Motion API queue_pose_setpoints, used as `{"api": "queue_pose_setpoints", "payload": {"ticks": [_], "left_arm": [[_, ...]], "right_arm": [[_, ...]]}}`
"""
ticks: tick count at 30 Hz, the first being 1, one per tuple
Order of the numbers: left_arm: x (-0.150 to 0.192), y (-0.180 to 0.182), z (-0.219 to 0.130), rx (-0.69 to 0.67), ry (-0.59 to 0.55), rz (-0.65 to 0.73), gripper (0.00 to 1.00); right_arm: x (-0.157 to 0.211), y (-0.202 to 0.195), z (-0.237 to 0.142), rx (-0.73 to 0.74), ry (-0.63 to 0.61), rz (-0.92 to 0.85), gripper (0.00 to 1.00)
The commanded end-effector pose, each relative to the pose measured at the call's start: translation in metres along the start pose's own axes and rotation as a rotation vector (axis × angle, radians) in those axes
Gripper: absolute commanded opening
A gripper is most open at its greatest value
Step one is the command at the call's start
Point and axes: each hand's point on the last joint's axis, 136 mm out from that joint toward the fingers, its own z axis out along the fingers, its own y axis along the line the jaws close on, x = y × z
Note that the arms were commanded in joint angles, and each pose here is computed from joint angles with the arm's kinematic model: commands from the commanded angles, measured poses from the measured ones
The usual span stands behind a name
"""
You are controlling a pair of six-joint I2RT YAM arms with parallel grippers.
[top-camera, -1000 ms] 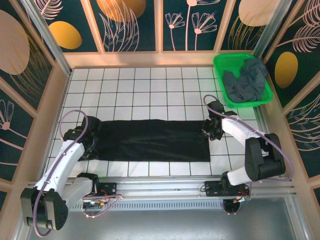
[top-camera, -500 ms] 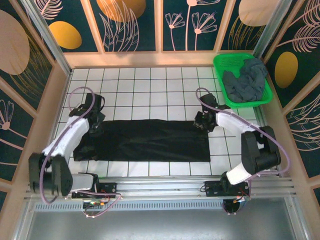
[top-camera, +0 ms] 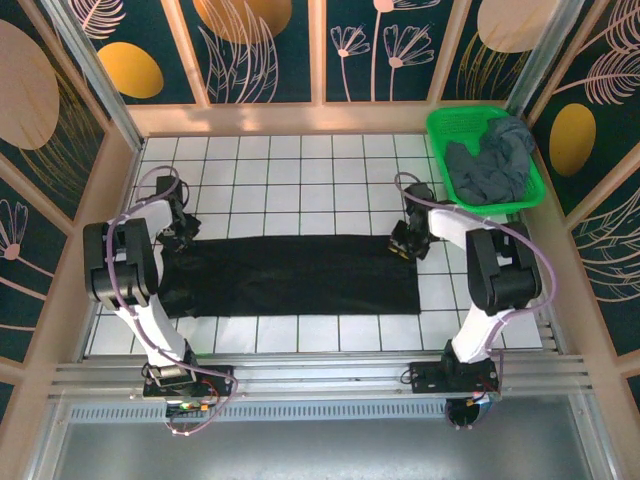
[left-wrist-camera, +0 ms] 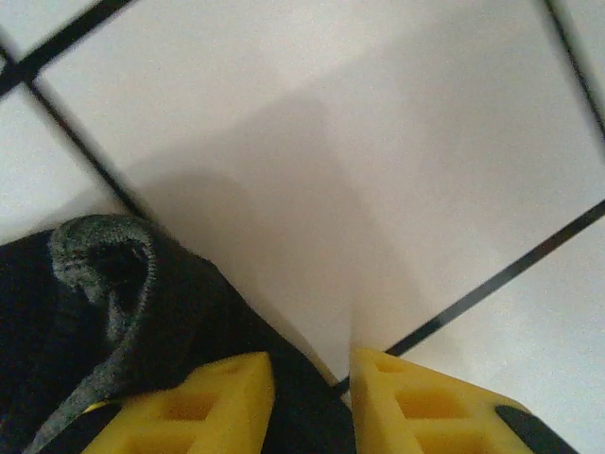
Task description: Fold and stack the t-shirts
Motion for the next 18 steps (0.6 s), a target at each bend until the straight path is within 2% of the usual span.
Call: {"api": "queue_pose_setpoints", "payload": {"ticks": [1,4,7,10,14,16,18], "left_arm": [[-0.001,-0.008,0.037,0.013,0.073,0.067,0.29],[-0.021,-0.044,0.042,0.092,0.065,0.072,0.30],[-0.049,-0.077,0.031,0.156,0.017,0.068,0.35],[-0.072,-0.096,0.003,0.194,-0.054,0.082,0.44],[-0.069,-0.108,-0.049,0.262,-0.148,0.179,0.50],[-0.044,-0.116,-0.066,0.328,-0.150,0.275,0.50],[-0.008,-0.129,-0.075,0.436,-0.097,0.394,0.45]], "right_arm": [[-0.029,-0.016,0.026,0.094,0.002,0.007,0.24],[-0.078,0.004,0.035,0.091,-0.040,-0.031,0.24],[-0.128,0.031,0.034,0.058,-0.091,-0.072,0.25],[-0.161,0.064,0.011,0.010,-0.178,-0.156,0.33],[-0.162,0.095,-0.023,-0.038,-0.267,-0.256,0.43],[-0.145,0.110,-0.036,-0.101,-0.268,-0.297,0.47],[-0.123,0.130,-0.050,-0.208,-0.252,-0.338,0.50]]}}
